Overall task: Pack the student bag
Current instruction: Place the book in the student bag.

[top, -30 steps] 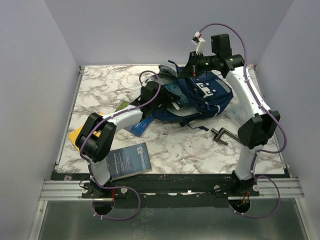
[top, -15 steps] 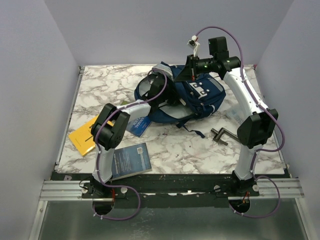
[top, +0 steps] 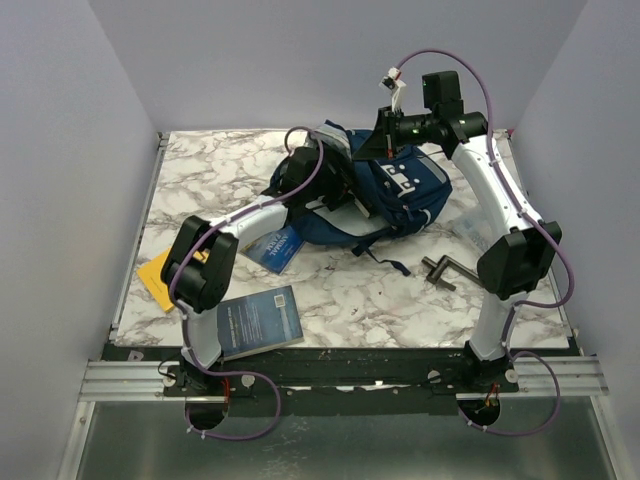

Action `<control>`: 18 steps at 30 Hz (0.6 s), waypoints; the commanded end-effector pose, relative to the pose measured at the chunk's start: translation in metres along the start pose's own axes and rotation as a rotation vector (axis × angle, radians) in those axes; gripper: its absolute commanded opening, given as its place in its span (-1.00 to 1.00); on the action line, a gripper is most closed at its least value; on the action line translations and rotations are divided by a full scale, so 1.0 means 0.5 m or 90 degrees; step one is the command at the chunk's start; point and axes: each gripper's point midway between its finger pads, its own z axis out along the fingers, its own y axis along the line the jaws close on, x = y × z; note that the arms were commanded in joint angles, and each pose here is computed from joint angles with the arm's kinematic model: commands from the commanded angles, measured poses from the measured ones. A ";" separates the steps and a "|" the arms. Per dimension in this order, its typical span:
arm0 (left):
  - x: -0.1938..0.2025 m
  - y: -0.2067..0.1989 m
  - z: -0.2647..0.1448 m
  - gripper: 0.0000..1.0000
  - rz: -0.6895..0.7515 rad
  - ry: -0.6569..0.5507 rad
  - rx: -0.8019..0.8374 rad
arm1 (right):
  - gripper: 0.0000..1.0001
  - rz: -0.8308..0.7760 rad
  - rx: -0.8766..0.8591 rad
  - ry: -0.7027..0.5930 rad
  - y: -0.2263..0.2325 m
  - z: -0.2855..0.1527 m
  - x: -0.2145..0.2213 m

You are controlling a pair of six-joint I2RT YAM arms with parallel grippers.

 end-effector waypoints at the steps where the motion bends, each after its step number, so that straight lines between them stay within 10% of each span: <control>1: -0.024 -0.044 -0.031 -0.09 0.044 -0.031 0.027 | -0.99 -0.081 -0.013 -0.075 0.068 -0.050 -0.081; 8: -0.070 -0.080 0.019 -0.48 0.068 -0.075 0.047 | -0.99 -0.054 0.021 -0.087 0.052 -0.050 -0.076; 12: -0.040 -0.056 -0.014 -0.03 0.053 -0.078 0.021 | -0.99 -0.045 0.059 -0.081 0.032 -0.053 -0.068; 18: 0.016 0.012 -0.029 -0.04 0.004 -0.066 -0.031 | -0.99 -0.036 0.060 -0.080 0.025 -0.048 -0.061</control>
